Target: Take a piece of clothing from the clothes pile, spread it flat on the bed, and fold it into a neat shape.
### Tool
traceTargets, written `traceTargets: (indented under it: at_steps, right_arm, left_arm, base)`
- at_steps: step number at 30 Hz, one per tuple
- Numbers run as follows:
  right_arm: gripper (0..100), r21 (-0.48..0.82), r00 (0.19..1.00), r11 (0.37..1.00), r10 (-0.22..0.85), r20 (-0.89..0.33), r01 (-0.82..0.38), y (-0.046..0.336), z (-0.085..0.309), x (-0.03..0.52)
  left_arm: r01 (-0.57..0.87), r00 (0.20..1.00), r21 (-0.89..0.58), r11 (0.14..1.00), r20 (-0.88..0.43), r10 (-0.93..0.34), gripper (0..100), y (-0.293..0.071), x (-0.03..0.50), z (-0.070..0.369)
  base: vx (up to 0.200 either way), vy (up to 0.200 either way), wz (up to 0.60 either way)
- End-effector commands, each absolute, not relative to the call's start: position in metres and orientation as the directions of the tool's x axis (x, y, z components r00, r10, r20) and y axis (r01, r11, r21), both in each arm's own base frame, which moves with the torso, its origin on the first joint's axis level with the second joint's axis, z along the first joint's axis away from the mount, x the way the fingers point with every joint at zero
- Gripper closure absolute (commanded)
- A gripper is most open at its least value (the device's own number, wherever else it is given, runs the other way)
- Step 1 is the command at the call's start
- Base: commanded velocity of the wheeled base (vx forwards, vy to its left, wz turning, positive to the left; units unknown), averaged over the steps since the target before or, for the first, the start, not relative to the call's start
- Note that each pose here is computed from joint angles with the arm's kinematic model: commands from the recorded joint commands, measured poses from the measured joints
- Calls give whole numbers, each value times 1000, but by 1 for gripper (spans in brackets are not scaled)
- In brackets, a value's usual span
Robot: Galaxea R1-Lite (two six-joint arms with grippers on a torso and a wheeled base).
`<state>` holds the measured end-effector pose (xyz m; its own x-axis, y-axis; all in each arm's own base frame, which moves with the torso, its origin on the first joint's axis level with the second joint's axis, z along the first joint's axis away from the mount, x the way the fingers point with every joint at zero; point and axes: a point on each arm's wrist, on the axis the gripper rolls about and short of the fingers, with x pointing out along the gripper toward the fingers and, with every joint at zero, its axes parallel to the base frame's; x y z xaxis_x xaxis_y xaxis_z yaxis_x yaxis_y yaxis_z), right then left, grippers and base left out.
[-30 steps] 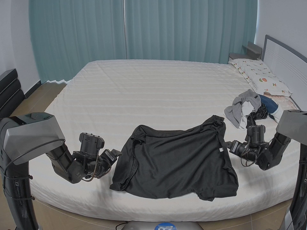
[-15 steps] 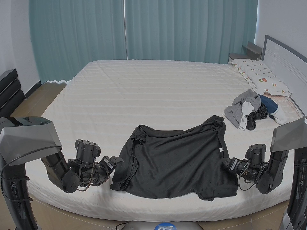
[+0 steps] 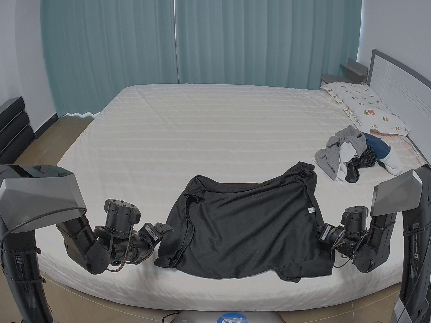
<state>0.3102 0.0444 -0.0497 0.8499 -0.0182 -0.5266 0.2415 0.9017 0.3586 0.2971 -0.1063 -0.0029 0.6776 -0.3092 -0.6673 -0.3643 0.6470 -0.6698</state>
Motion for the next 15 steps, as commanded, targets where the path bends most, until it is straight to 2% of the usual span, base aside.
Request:
traceTargets:
  at_steps: [1, 7, 11, 15]
  right_arm:
    - [100, 362, 854, 894, -43, -519, 265, 35, -47, 308]
    - [100, 392, 882, 877, -69, -467, 277, 14, -38, 301]
    - [100, 373, 880, 875, -113, -462, 308, -2, -38, 303]
    - [100, 362, 881, 871, -148, -450, 332, -15, -36, 304]
  left_arm:
    - [-368, 674, -667, 648, -671, -308, 0, -106, 296, -3]
    - [-371, 659, -641, 672, -692, -296, 0, -103, 289, -8]
    - [-348, 643, -598, 722, -713, -280, 0, -102, 285, -14]
    - [-341, 642, -591, 731, -715, -278, 0, -102, 285, -14]
  base:
    - [0, 0, 0]
    - [0, 0, 0]
    - [0, 0, 0]
    - [0, 0, 0]
